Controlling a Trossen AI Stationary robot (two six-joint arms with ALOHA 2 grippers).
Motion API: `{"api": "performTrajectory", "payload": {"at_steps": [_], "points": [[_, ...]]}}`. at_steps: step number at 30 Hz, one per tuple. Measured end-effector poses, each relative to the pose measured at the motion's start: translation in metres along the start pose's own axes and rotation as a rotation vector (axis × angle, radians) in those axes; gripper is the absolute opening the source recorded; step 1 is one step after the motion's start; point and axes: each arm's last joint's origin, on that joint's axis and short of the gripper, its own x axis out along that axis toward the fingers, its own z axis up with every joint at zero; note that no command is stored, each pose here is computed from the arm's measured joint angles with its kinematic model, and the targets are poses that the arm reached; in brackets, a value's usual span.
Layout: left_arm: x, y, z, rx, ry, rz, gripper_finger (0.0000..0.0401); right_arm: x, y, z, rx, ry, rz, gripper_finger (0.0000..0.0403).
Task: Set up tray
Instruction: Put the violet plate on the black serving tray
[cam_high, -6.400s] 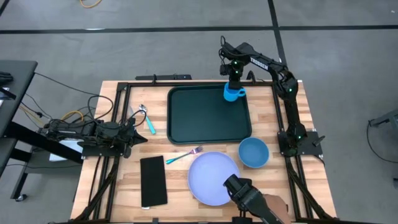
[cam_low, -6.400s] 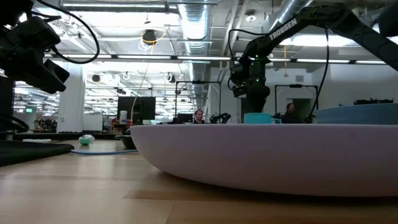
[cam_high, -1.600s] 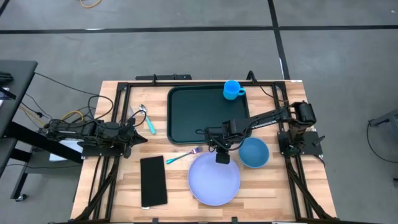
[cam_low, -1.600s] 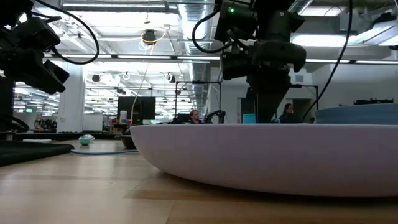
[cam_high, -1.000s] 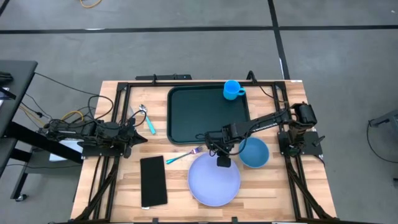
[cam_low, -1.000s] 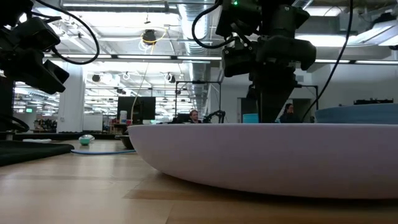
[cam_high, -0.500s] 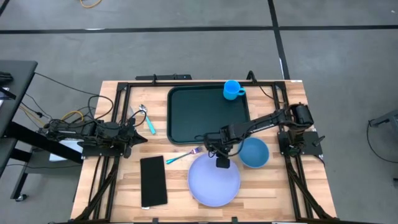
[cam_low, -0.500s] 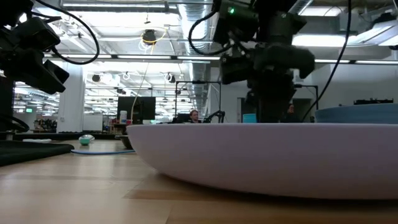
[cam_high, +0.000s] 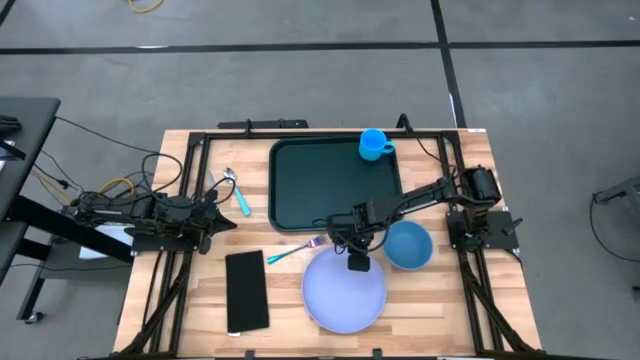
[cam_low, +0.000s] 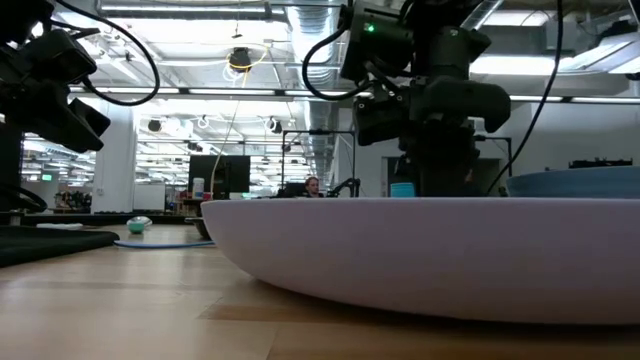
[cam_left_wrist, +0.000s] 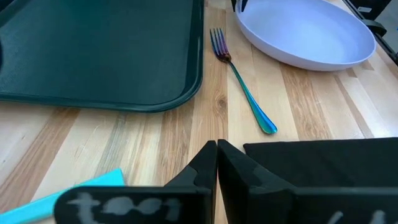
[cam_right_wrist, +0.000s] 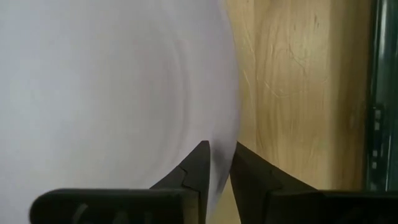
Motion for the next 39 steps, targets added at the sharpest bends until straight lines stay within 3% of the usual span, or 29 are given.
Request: {"api": "performTrajectory", "payload": {"at_steps": [6,22,39], "points": [[0.0,0.0,0.0,-0.001,0.0,0.0,0.0,-0.001,-0.004,0.001,0.014,0.001,0.032,0.0007],[0.0,0.0,0.0,-0.002,0.0,0.0,0.0,-0.003,-0.006,0.001,0.028,0.016,0.077,0.0009],[0.0,0.0,0.0,-0.002,0.0,0.0,0.0,-0.051,-0.017,0.023,-0.027,0.031,0.062,0.0004]]}}
